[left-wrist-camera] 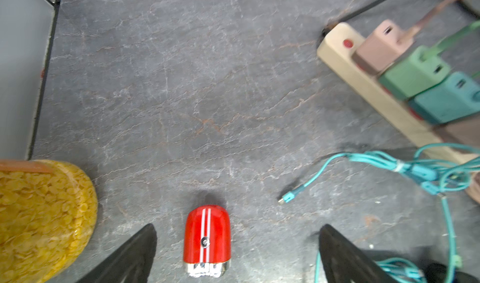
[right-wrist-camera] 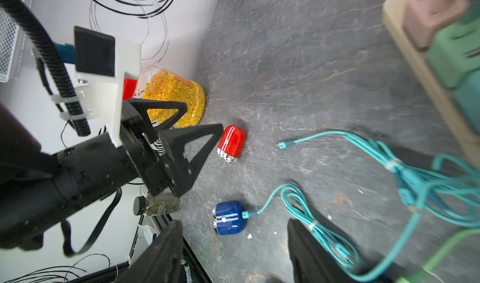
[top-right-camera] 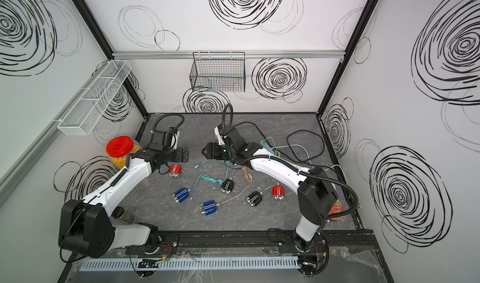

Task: Unplug the electric shaver
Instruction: Remove the plug from the socket.

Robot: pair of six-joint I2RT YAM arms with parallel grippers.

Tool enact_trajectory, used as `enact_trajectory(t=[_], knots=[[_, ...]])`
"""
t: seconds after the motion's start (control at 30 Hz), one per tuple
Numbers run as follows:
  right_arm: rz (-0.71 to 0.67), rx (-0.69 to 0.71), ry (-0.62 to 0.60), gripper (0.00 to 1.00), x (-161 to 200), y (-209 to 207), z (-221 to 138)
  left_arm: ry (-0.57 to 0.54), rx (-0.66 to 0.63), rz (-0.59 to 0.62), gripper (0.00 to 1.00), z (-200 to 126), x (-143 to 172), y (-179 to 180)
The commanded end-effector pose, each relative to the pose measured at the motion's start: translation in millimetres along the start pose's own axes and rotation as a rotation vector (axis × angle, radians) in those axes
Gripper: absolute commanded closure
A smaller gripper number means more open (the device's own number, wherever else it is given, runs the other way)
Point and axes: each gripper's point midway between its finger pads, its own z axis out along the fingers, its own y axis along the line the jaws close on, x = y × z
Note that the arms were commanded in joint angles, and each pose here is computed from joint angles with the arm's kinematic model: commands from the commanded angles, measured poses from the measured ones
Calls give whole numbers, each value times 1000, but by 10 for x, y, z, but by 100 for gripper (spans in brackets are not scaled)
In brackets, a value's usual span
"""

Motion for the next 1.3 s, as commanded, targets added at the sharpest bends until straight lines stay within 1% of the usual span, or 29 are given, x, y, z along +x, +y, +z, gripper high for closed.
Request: enact_trajectory(t=[0.0, 0.07, 0.13, 0.23, 0.27, 0.37, 0.4, 0.5, 0.53, 0.57, 0.73, 0.87, 0.93, 0.97, 1.07, 1.17, 1.27], knots=[[-46, 74, -144, 30, -221, -259, -331, -133, 112, -113, 1, -101, -459, -284], [-64, 105, -207, 24, -241, -442, -514, -153, 148, -125, 1, -74, -570, -459], [-96, 118, -268, 23, -256, -590, -656, -162, 174, -125, 1, -21, -656, -639], [-60, 151, -268, 8, -222, -874, -825, -155, 205, -146, 1, 142, -764, -873], [-56, 159, -258, 6, -194, -958, -851, -151, 219, -161, 1, 209, -802, -943], [-33, 186, -233, 10, -107, -1164, -890, -146, 252, -178, 0, 414, -913, -1134], [-26, 186, -224, 12, -65, -1210, -883, -136, 261, -202, 0, 484, -936, -1182], [-10, 186, -195, 21, 58, -1336, -834, -109, 274, -214, 2, 700, -1013, -1308], [-6, 197, -182, 25, 113, -1391, -808, -99, 275, -214, 3, 764, -1030, -1343], [-1, 208, -171, 27, 157, -1433, -787, -92, 270, -213, 5, 826, -1046, -1350], [12, 252, -112, 33, 284, -1586, -715, -64, 264, -204, 12, 1034, -1069, -1411], [24, 260, -90, 37, 340, -1658, -656, -34, 259, -191, 21, 1193, -1012, -1481], [27, 259, -83, 41, 362, -1673, -627, -21, 249, -189, 36, 1271, -972, -1479], [28, 259, -79, 44, 372, -1682, -612, -14, 248, -185, 38, 1299, -950, -1476], [42, 273, -78, 44, 405, -1733, -604, 7, 256, -150, 39, 1355, -863, -1467], [58, 276, -88, 44, 439, -1756, -621, 11, 239, -83, 34, 1361, -790, -1430], [82, 278, -96, 43, 483, -1791, -626, 19, 244, -68, 34, 1416, -742, -1425]])
